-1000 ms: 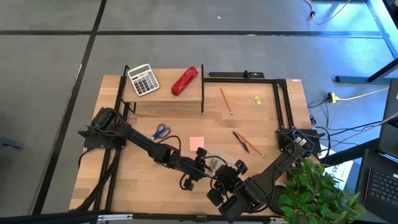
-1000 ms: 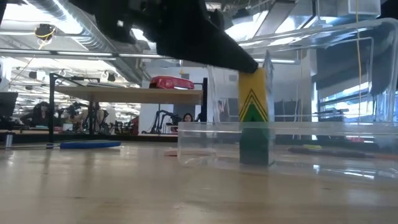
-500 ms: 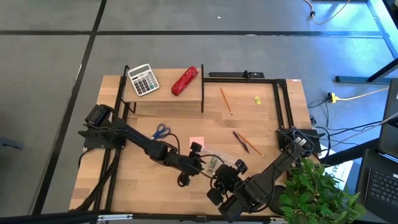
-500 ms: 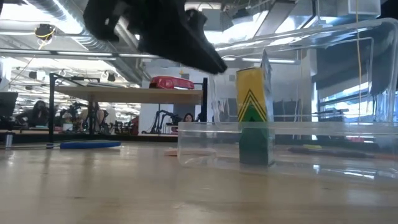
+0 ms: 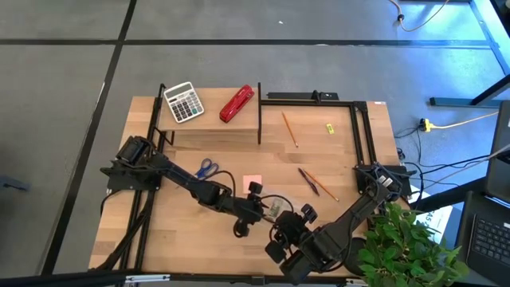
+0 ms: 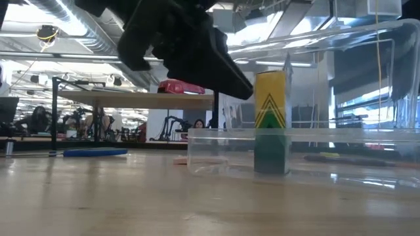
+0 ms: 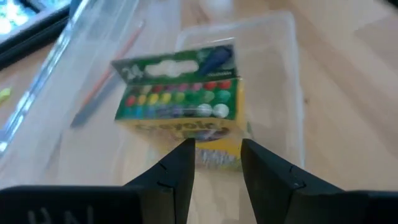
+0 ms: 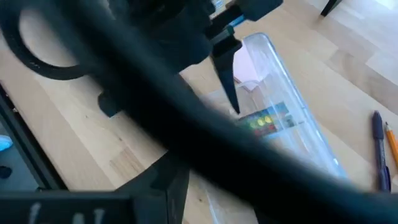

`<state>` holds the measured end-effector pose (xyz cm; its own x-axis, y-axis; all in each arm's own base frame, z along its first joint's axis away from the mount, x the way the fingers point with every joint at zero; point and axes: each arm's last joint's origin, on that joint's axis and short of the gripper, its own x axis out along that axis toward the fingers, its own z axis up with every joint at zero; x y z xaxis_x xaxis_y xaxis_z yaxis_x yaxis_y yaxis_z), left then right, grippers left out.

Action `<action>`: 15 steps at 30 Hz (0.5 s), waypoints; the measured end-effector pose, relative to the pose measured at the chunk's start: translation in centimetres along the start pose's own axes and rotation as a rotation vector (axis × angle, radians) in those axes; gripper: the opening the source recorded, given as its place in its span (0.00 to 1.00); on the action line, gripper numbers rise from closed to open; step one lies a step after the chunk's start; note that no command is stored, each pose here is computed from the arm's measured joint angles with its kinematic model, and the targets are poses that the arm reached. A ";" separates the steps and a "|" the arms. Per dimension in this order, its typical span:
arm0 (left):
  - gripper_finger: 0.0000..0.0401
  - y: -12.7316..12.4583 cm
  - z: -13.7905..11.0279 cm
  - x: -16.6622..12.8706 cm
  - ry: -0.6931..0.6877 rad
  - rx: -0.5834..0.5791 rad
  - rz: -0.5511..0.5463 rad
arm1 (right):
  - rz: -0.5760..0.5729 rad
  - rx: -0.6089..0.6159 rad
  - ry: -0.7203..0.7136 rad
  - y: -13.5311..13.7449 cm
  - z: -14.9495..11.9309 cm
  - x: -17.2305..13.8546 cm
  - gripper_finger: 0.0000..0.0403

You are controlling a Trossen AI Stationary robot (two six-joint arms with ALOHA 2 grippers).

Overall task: Pack school essentials
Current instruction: Put the crayon box into the transparent supply box

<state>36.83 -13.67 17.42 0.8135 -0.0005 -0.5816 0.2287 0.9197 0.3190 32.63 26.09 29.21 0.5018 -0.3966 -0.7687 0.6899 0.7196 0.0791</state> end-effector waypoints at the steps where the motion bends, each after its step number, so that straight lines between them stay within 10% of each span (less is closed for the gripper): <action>1: 0.31 0.0 0.2 0.0 -0.022 0.009 -0.016 | -0.001 0.001 0.000 0.0 0.0 0.0 0.36; 15: 0.31 1.4 0.5 0.7 -0.103 0.025 -0.078 | -0.004 0.003 -0.002 0.0 0.2 0.1 0.36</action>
<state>37.93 -12.61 17.83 0.8431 -0.1126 -0.5259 0.3052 0.9053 0.2953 32.74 25.93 29.21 0.5000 -0.4008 -0.7677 0.6937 0.7160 0.0781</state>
